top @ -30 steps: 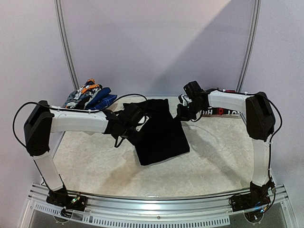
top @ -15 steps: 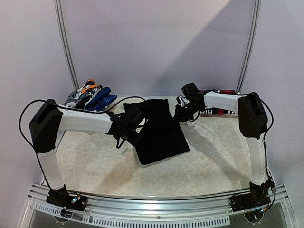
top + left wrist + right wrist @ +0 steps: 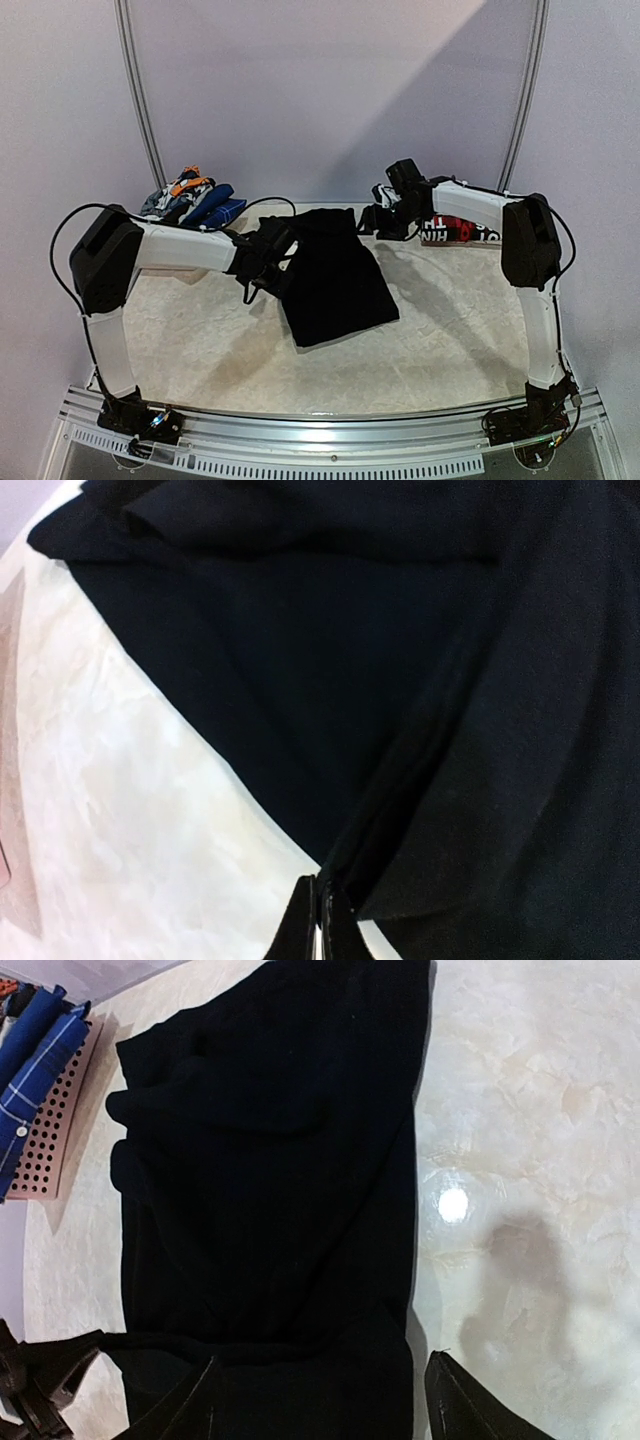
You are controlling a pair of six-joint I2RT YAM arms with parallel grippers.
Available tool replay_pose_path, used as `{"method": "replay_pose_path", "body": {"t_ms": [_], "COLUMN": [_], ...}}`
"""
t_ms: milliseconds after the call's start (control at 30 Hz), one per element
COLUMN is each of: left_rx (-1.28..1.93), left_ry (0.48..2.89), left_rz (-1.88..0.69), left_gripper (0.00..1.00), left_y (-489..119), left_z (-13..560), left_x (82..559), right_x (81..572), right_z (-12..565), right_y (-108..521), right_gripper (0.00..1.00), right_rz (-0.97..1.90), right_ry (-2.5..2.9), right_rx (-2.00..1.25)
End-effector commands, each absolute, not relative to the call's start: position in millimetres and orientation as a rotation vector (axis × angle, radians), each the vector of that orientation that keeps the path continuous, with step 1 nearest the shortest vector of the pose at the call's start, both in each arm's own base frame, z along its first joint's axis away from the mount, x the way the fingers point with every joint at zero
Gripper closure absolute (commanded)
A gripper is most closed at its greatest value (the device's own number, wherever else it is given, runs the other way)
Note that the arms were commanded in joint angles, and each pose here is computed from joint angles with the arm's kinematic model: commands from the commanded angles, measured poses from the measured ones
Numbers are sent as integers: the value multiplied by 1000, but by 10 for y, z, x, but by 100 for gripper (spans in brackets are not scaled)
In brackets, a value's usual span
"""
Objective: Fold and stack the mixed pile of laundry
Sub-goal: Fold the rectangle-folded T-shirt at the center of the board.
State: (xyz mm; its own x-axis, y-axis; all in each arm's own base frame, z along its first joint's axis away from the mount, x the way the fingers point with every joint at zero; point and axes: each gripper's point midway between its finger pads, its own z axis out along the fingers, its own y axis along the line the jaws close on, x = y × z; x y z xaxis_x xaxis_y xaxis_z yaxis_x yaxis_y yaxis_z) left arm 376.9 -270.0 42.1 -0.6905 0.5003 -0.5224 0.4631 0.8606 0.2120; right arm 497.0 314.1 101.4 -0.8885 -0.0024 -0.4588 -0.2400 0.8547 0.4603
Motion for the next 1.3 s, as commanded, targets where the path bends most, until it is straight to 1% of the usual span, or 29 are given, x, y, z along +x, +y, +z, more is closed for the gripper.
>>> {"method": "replay_pose_path", "body": {"t_ms": [0,133,233,300,367,433,467,567,733,867,1067,1267], "left_rx": [620,556,499,470,458,454,453,474,606,732,862,906], "left_ry": [2455,2435,2401,2376,2355,2336,2325,2289,2255,2233,2216,2238], "left_rz": [69,97,125,132,105,63,38,-34,-192,-330,-500,-529], "left_gripper": [98,88,73,56,44,36,34,33,43,45,48,49], "left_y": [-2658,-2603,-2555,-2520,-2521,-2533,-2545,-2591,-2852,-3152,-3491,-3638], "left_z": [397,472,629,742,846,943,1003,1143,1234,1177,1049,833], "left_x": [3921,4039,4124,4137,4113,4059,4026,3894,3622,3403,3207,3219], "right_x": [4810,4559,4356,4235,4134,4036,3990,3876,3833,3788,3634,3521], "right_z": [1089,1066,1033,1066,1073,1104,1105,1137,1088,976,861,683], "right_y": [2996,2951,2930,2912,2905,2913,2924,3013,3161,3266,3374,3331], "right_gripper": [31,31,32,34,35,35,35,36,38,40,43,47], "right_rz": [676,743,798,826,845,862,870,911,965,996,1017,1017], "right_ry": [2578,2562,2561,2549,2541,2529,2527,2506,2503,2522,2547,2590], "right_rx": [-191,-206,-226,-238,-247,-263,-274,-330,-385,-412,-467,-453]}}
